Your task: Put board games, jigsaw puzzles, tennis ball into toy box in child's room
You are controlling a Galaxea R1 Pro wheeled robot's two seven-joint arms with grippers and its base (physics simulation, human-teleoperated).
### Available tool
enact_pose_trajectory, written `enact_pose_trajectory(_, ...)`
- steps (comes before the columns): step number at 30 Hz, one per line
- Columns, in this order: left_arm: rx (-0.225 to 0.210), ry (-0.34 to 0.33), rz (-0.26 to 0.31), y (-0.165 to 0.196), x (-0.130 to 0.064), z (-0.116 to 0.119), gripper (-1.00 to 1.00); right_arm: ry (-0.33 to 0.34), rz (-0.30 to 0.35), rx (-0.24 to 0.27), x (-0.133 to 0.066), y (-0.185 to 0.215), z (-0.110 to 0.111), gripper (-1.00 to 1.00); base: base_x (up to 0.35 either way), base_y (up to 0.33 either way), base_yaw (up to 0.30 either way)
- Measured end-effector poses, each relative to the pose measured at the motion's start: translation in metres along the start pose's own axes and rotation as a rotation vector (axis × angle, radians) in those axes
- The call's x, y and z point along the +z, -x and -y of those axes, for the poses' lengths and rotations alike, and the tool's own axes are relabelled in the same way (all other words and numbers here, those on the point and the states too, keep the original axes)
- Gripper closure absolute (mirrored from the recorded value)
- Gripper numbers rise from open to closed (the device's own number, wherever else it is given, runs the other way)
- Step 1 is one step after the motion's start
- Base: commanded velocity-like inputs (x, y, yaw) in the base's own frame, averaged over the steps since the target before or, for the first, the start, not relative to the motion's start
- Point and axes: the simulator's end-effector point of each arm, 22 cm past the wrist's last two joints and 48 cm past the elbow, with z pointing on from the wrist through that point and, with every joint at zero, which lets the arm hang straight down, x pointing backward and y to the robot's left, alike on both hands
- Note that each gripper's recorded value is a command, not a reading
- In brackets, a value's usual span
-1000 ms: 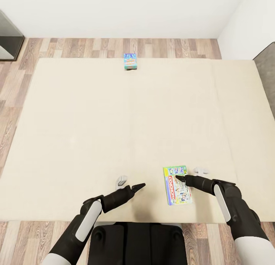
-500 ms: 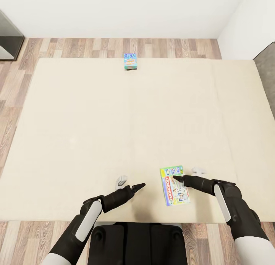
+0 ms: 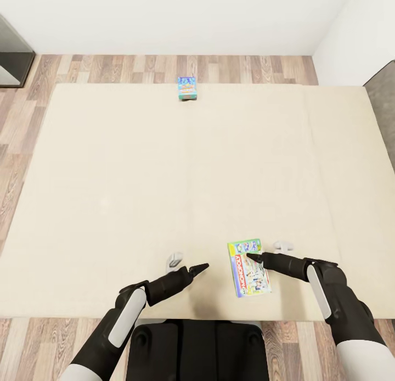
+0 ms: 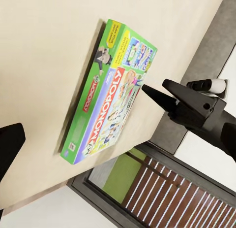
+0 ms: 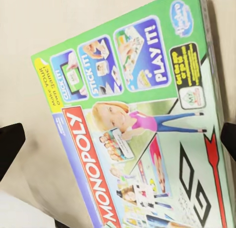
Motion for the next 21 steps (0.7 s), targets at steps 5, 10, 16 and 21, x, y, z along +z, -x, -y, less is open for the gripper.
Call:
enact_pose_trajectory(5, 0.0, 0.0, 0.0, -0.0001, 0.0, -0.0001, -1.0, 0.004, -0.001, 0.001, 0.0003, -0.0004, -0.0012, -1.0, 0.0, 0.0, 0.0)
enact_pose_trajectory(10, 0.0, 0.0, 0.0, 0.0001, 0.0, 0.0001, -1.0, 0.005, -0.002, 0.002, 0.0004, -0.0006, -0.0016, -1.0, 0.0, 0.0, 0.0)
enact_pose_trajectory(16, 0.0, 0.0, 0.0, 0.0, 0.0, -0.0001, -1.0, 0.005, -0.002, 0.001, 0.0004, -0.0007, -0.0016, -1.0, 0.0, 0.0, 0.0)
enact_pose_trajectory(21, 0.0, 0.0, 0.0, 0.0001, 0.0, 0.0, -1.0, 0.005, -0.001, 0.001, -0.0003, -0.0001, -0.0009, -1.0, 0.0, 0.0, 0.0)
